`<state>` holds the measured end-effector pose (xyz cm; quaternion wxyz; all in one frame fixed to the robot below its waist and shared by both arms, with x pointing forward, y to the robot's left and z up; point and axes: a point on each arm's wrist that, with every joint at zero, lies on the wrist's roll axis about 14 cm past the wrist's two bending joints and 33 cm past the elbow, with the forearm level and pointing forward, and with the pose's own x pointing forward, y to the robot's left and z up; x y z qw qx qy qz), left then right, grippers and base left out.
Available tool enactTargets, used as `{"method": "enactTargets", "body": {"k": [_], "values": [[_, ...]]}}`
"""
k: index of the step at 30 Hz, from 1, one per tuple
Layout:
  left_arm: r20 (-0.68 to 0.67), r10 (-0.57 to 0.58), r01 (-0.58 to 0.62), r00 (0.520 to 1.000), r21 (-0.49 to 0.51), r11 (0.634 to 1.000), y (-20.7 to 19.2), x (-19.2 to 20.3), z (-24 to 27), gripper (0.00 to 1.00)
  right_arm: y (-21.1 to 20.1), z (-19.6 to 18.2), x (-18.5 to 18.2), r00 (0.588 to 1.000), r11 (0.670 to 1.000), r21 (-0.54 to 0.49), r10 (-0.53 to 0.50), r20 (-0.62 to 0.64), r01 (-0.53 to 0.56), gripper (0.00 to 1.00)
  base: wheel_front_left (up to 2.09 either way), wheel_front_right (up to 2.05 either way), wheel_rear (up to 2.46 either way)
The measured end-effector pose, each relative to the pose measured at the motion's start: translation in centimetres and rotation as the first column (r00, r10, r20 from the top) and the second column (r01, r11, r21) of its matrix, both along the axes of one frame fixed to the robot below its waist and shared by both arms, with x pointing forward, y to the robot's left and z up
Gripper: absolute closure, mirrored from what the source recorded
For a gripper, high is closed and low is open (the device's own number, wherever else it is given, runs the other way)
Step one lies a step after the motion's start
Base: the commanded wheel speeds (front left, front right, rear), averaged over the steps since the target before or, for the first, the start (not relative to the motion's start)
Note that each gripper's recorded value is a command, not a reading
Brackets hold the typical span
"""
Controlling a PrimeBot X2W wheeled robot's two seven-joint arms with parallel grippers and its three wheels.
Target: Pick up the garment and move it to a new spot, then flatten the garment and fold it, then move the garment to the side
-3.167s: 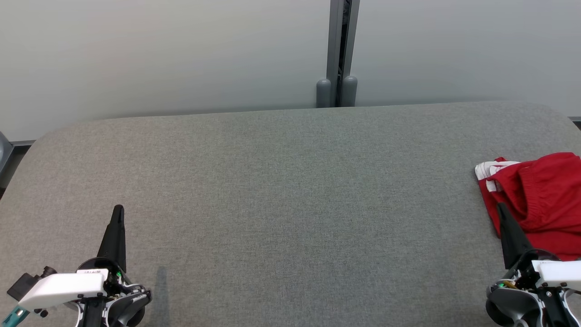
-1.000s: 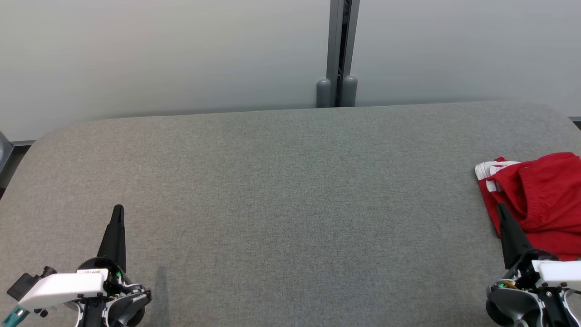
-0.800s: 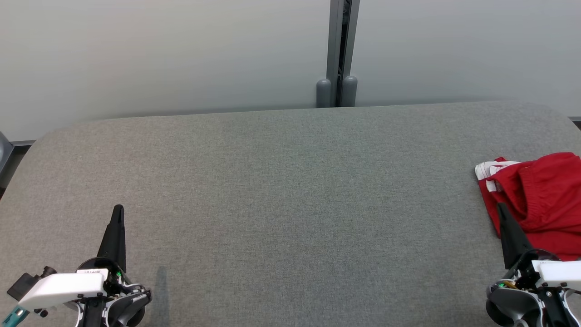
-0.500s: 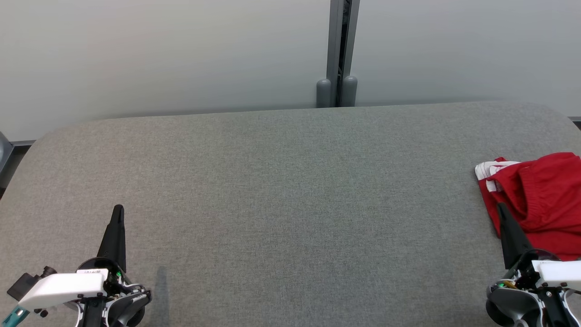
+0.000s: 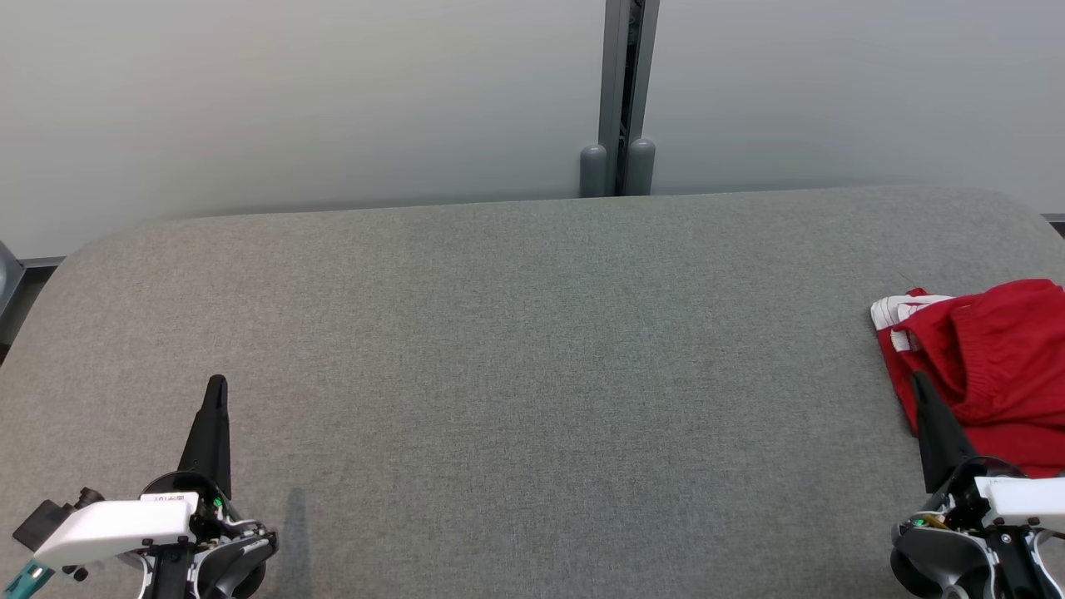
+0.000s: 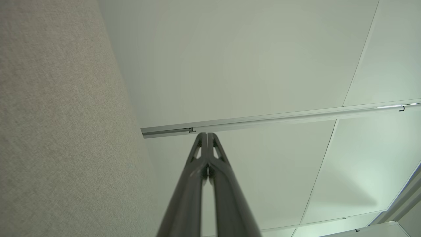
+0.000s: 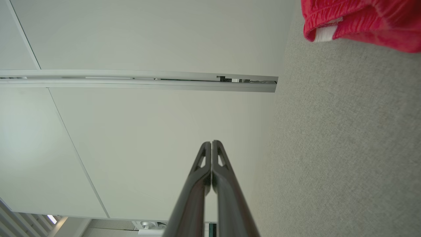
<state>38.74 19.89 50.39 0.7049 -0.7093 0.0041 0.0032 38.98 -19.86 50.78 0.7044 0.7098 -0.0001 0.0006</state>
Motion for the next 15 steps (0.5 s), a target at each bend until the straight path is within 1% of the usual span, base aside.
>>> {"method": "enactTargets", "body": {"k": [15], "values": [[0.000, 0.000, 0.000, 1.000, 0.000, 1.000, 0.00, 0.00, 0.00, 1.00, 0.00, 0.00, 0.00, 1.000, 1.000, 0.000, 0.000, 0.000, 0.000, 1.00, 0.00, 0.00, 0.00]]}}
